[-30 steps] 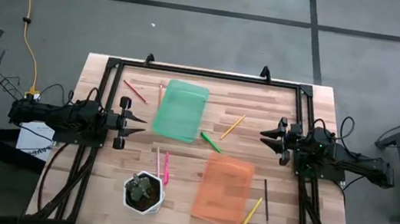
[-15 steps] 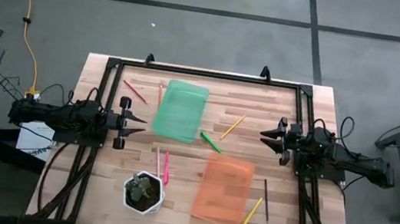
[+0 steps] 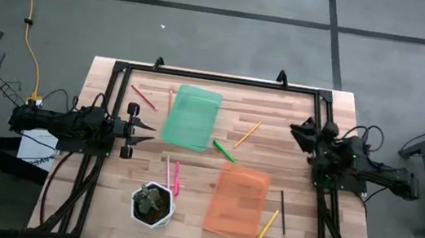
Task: Sort pens & pencils
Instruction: Put the yellow pencil into the green bin
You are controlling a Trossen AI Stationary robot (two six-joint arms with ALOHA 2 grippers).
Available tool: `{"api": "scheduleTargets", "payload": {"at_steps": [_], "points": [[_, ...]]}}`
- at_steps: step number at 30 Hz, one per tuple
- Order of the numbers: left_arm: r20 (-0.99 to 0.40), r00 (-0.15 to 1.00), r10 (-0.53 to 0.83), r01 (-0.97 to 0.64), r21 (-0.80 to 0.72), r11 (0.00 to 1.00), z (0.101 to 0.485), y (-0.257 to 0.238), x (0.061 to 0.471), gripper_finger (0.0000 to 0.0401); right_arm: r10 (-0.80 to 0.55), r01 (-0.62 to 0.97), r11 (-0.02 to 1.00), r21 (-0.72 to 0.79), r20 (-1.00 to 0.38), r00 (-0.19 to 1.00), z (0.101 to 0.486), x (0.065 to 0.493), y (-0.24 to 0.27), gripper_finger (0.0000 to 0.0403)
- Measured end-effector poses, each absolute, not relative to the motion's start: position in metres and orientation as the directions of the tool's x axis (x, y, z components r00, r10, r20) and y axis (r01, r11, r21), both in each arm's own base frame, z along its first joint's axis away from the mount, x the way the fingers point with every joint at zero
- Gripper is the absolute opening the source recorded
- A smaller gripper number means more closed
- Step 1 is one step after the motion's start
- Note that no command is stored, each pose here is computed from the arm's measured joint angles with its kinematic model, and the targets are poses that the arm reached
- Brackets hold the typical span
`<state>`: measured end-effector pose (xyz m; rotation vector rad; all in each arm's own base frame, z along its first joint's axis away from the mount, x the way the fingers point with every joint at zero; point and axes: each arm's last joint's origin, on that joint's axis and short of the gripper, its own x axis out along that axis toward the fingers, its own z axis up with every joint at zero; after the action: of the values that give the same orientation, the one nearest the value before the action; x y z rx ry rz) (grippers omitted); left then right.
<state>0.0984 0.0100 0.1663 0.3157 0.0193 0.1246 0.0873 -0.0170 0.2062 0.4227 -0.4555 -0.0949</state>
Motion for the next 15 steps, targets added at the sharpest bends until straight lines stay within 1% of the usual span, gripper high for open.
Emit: {"api": "scheduleTargets", "payload": {"at_steps": [3, 8, 10, 15], "points": [[0.0, 0.992, 0.125, -0.119, 0.311, 0.943, 0.1663, 0.01, 0.0984, 0.0108, -0.176, -0.034, 0.902, 0.431, 0.439, 0.881, 0.2093, 0.0859, -0.0167, 0.0117], [0.001, 0.992, 0.125, -0.119, 0.311, 0.943, 0.1663, 0.01, 0.0984, 0.0108, -0.137, -0.146, 0.839, 0.525, 0.463, 0.876, 0.2116, 0.0849, -0.0154, 0.0117], [0.001, 0.992, 0.125, -0.119, 0.311, 0.943, 0.1663, 0.01, 0.0984, 0.0108, -0.138, -0.162, 0.81, 0.564, 0.451, 0.882, 0.2104, 0.0855, -0.0155, 0.0117], [0.001, 0.992, 0.125, -0.119, 0.311, 0.943, 0.1664, 0.01, 0.0984, 0.0108, -0.164, -0.148, 0.789, 0.597, 0.436, 0.885, 0.209, 0.0861, -0.0163, 0.0117]]}}
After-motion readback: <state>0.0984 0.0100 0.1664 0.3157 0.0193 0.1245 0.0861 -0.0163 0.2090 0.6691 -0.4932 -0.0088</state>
